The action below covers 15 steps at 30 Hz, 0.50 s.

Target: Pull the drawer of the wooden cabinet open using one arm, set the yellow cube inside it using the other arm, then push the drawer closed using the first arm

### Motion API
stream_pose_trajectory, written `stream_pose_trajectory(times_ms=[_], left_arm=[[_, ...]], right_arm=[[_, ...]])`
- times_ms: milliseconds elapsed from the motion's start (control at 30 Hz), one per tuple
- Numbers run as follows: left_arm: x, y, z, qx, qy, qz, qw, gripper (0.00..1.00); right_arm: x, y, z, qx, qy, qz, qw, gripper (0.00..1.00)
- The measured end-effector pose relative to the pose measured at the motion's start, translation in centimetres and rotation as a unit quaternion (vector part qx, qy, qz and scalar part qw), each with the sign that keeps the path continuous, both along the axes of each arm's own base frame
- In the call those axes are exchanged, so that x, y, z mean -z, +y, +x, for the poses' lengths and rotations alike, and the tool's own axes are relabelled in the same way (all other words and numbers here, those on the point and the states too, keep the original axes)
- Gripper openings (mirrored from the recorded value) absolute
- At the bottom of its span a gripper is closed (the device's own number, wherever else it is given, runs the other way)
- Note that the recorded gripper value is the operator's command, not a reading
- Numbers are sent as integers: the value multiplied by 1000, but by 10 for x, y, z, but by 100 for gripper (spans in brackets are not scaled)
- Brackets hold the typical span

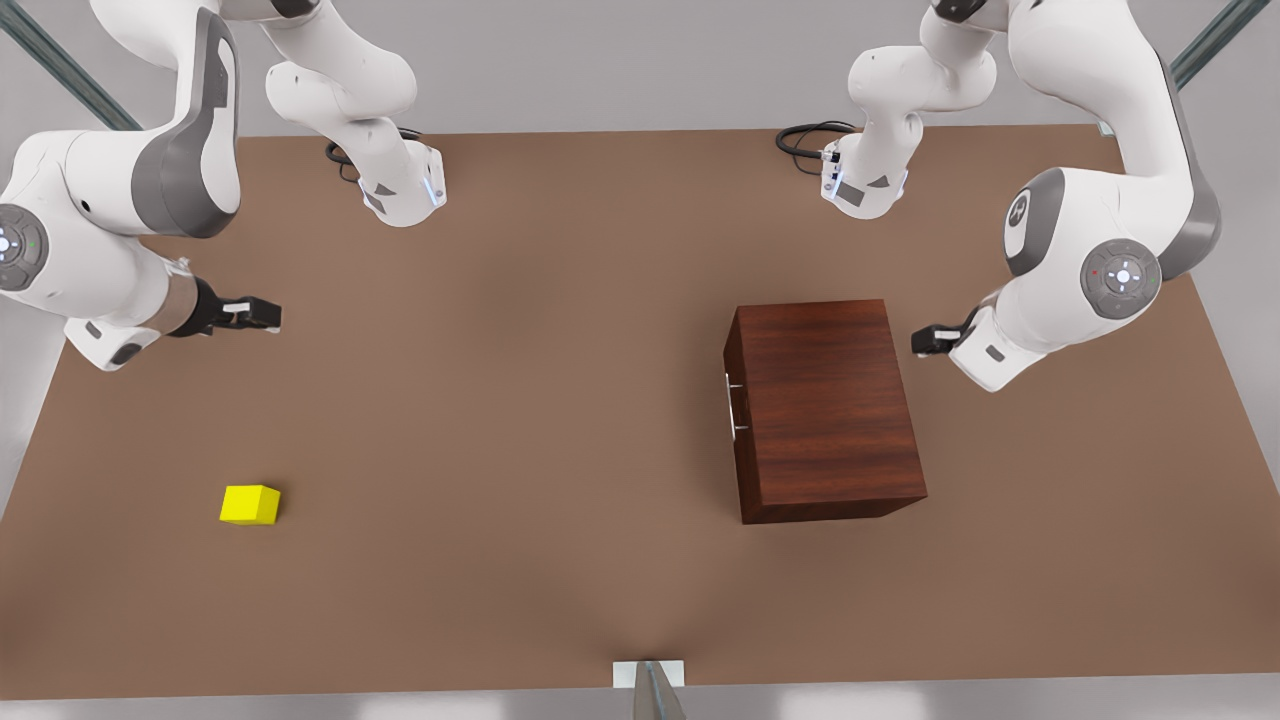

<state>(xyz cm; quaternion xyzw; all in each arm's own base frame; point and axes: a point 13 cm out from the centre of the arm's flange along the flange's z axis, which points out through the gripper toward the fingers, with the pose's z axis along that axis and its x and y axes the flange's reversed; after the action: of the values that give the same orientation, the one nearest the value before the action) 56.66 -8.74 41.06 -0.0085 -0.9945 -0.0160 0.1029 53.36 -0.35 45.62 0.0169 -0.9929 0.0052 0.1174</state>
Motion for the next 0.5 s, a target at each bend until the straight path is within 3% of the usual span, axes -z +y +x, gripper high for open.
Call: stream_pose_trajectory(times_ms=[133,233,367,500], left_arm=[[15,-21,3,10,7,2,1000,100],[47,-138,2,101,12,13,995,100],[100,-319,-9,199,-29,42,979,100],[161,-375,-18,198,-64,89,974,100]], right_arm=[[2,0,3,-1,-3,0,1000,100],[3,0,4,-2,-5,0,1000,100],[3,0,5,-3,-6,0,1000,100],[4,0,5,-4,-5,0,1000,100]])
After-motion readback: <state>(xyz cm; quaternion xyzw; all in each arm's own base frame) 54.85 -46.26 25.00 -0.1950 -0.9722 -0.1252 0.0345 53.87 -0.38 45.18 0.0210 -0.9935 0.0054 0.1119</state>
